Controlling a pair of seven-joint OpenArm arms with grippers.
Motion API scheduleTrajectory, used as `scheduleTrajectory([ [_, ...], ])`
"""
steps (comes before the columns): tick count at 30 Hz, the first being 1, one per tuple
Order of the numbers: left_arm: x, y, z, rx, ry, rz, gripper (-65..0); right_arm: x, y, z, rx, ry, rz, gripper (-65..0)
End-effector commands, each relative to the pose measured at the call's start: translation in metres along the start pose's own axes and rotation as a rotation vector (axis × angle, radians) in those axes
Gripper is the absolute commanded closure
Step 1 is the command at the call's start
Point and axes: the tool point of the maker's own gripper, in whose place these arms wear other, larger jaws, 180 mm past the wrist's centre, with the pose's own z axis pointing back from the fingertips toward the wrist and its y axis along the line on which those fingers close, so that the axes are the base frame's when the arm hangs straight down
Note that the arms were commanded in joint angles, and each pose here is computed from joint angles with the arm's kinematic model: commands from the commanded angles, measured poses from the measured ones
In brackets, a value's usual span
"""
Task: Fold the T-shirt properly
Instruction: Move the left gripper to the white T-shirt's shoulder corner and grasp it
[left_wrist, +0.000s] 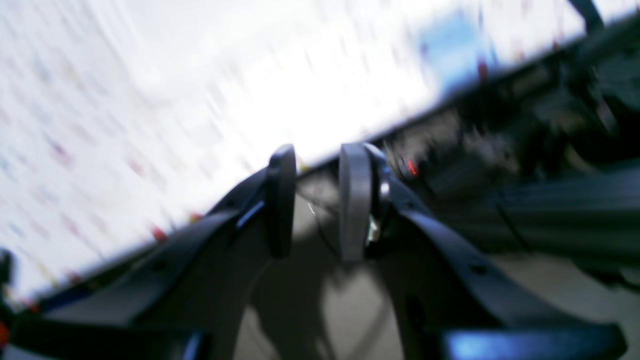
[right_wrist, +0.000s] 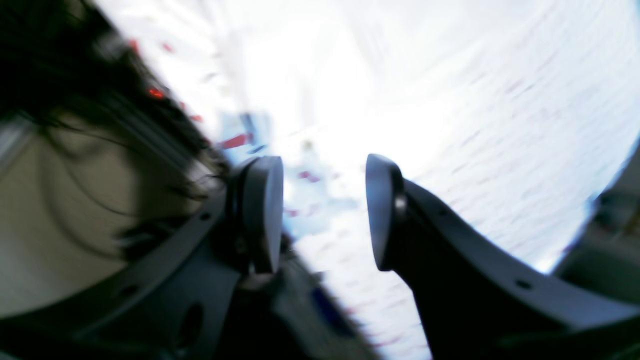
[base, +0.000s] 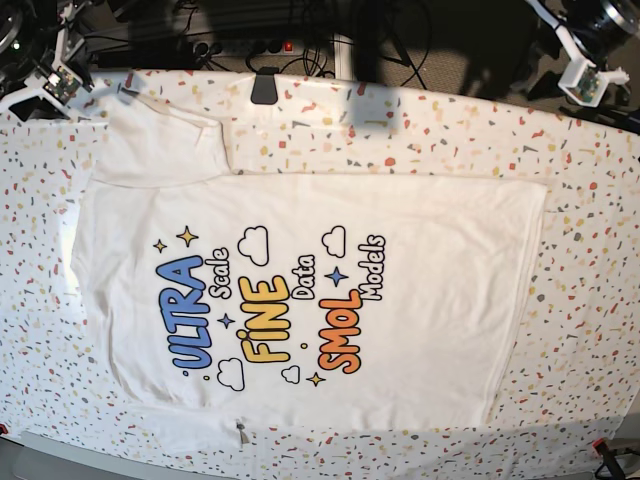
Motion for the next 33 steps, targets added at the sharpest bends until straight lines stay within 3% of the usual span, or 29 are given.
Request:
scheduleTrajectory([
  [1, 0.011, -0.003, 0.0, -0.016, -0.041, -0.038, -15.5, 0.008, -0.008, 0.002, -0.013, -0.014, 0.063, -27.7],
  [4, 0.011, -0.002, -0.009, -0.009, -0.015, -0.21, -17.2, 0.018, -0.019, 0.004, -0.036, -0.004, 0.212, -27.8],
  [6, 0.011, -0.005, -0.014, -0.02, -0.01, -0.346, -19.8, 0.025, -0.023, 0.006, -0.045, -0.008, 0.278, -32.1],
  [9, 0.012, -0.019, -0.019, -0.072, -0.033, -0.538, -25.6, 0.037, -0.025, 0.009, -0.062, -0.033, 0.323, -42.0],
  [11, 0.008, -0.019, -0.024, -0.082, -0.006, -0.656, -26.7, 0.045, -0.026, 0.012, -0.078, -0.052, 0.329, -42.9],
  [12, 0.01, -0.011, -0.027, -0.04, 0.009, -0.71, -26.7, 0.047, -0.026, 0.012, -0.08, -0.058, 0.331, -42.9],
  [15, 0.02, 0.018, -0.034, 0.069, 0.036, -0.846, -26.7, 0.048, -0.023, 0.015, -0.088, -0.063, 0.306, -42.9],
  [18, 0.026, 0.04, -0.043, 0.112, 0.039, -0.926, -26.7, 0.044, -0.017, 0.016, -0.098, -0.055, 0.249, -42.8],
  [25, -0.008, 0.082, -0.081, 0.076, 0.153, -1.026, -26.6, 0.03, 0.0, 0.021, -0.126, -0.021, 0.08, -42.8],
  [28, -0.021, 0.104, -0.098, 0.109, 0.197, -1.128, -25.7, 0.028, 0.004, 0.022, -0.134, -0.014, 0.04, -42.8],
  [33, -0.049, 0.114, -0.122, 0.081, 0.264, -1.199, -25.3, 0.025, 0.009, 0.023, -0.142, -0.007, -0.001, -42.8],
])
